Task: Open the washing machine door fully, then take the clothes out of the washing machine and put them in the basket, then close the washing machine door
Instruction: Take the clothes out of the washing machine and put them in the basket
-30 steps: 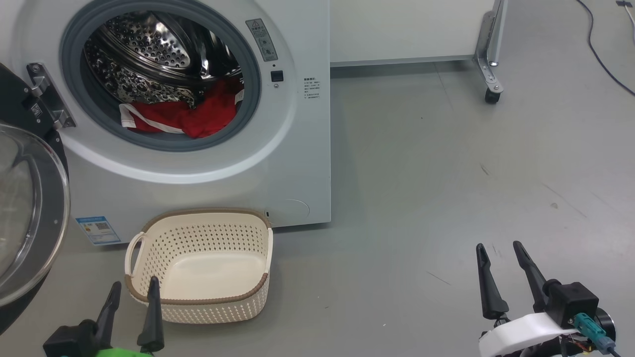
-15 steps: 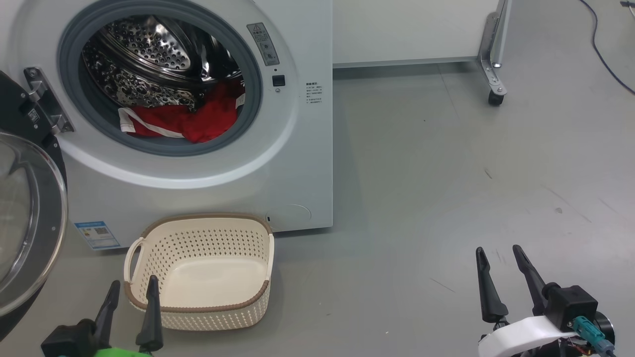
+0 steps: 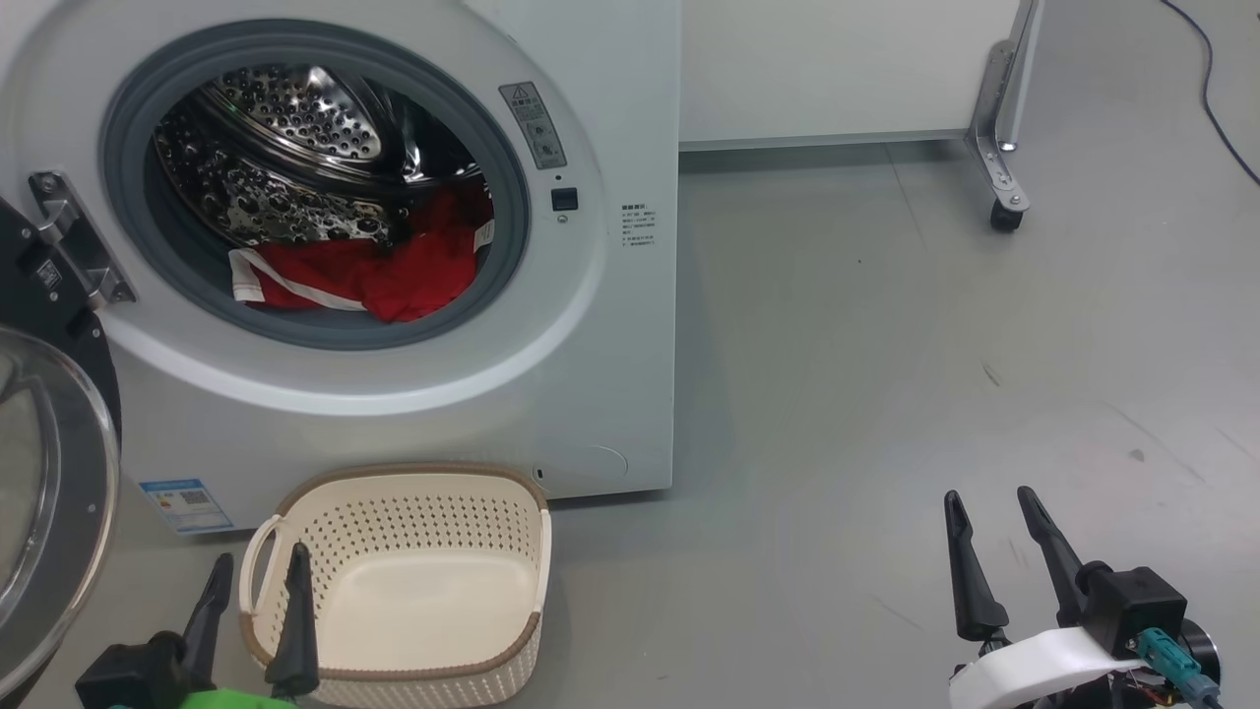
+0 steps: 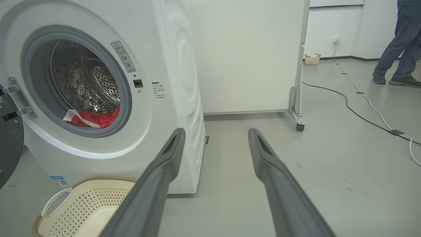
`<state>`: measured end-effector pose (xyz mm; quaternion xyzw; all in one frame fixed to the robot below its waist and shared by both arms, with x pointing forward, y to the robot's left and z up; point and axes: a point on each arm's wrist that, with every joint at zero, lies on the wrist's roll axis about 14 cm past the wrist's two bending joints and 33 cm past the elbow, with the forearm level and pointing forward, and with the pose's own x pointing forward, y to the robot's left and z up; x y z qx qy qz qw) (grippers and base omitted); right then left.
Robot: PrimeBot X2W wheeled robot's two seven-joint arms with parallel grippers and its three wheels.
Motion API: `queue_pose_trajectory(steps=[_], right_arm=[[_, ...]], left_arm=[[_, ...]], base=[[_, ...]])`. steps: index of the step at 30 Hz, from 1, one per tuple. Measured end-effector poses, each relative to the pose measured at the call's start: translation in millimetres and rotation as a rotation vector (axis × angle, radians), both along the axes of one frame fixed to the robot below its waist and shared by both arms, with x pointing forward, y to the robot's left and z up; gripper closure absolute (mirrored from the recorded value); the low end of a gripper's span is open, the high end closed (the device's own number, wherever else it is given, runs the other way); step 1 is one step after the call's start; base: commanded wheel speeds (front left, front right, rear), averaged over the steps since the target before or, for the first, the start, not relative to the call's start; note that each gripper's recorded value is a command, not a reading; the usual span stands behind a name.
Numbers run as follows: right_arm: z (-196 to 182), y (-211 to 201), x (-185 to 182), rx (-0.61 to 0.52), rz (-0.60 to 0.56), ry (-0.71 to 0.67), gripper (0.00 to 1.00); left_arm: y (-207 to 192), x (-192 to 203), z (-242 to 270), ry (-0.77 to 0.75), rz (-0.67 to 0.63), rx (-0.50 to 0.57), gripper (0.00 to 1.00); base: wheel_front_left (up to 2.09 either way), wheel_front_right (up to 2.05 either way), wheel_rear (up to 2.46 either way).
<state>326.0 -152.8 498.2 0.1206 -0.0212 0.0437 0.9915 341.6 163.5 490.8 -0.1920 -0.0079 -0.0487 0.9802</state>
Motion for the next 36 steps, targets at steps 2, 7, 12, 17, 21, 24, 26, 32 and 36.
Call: queue_pose_trajectory(steps=[2, 7, 12, 17, 21, 24, 26, 32, 36], right_arm=[[-0.1, 0.2, 0.1, 0.000, 0.000, 0.001, 0.00], [-0.5, 0.5, 0.3, 0.000, 0.001, 0.002, 0.00], [-0.7, 0.5, 0.4, 0.001, 0.001, 0.003, 0.00], [-0.9, 0.5, 0.6, 0.001, 0.001, 0.003, 0.00], [-1.1, 0.9, 0.7, 0.002, 0.001, 0.004, 0.00], [-1.1, 1.1, 0.8, 0.003, 0.001, 0.004, 0.00], [-1.1, 1.2, 0.8, 0.003, 0.002, 0.004, 0.00], [-1.2, 1.1, 0.7, 0.003, 0.001, 0.004, 0.00], [-1.5, 0.9, 0.7, 0.004, 0.000, 0.005, 0.00]], left_arm=[[0.3, 0.0, -0.1, 0.000, 0.001, 0.000, 0.00], [-1.0, 0.2, 1.5, -0.005, -0.003, 0.000, 0.00], [-2.5, -0.1, -0.7, 0.007, -0.009, -0.001, 0.00], [-3.0, -0.2, -0.9, 0.008, -0.009, -0.012, 0.00], [-3.6, -0.3, -1.5, 0.012, -0.012, -0.011, 0.00], [-3.5, -0.3, -1.7, 0.013, -0.012, -0.011, 0.00], [-3.4, -0.4, -1.7, 0.013, -0.012, -0.011, 0.00], [-3.5, -0.3, -1.7, 0.013, -0.014, -0.012, 0.00], [-5.0, -0.6, -3.2, 0.018, -0.032, 0.021, 0.00]], base=[[1.54, -1.57, 0.02], [1.55, -1.55, 0.00], [1.35, -1.35, 0.00], [1.17, -1.17, 0.00], [0.98, -0.98, 0.00], [0.84, -0.84, 0.00], [0.74, -0.74, 0.00], [0.58, -0.58, 0.00], [0.37, -0.37, 0.00]])
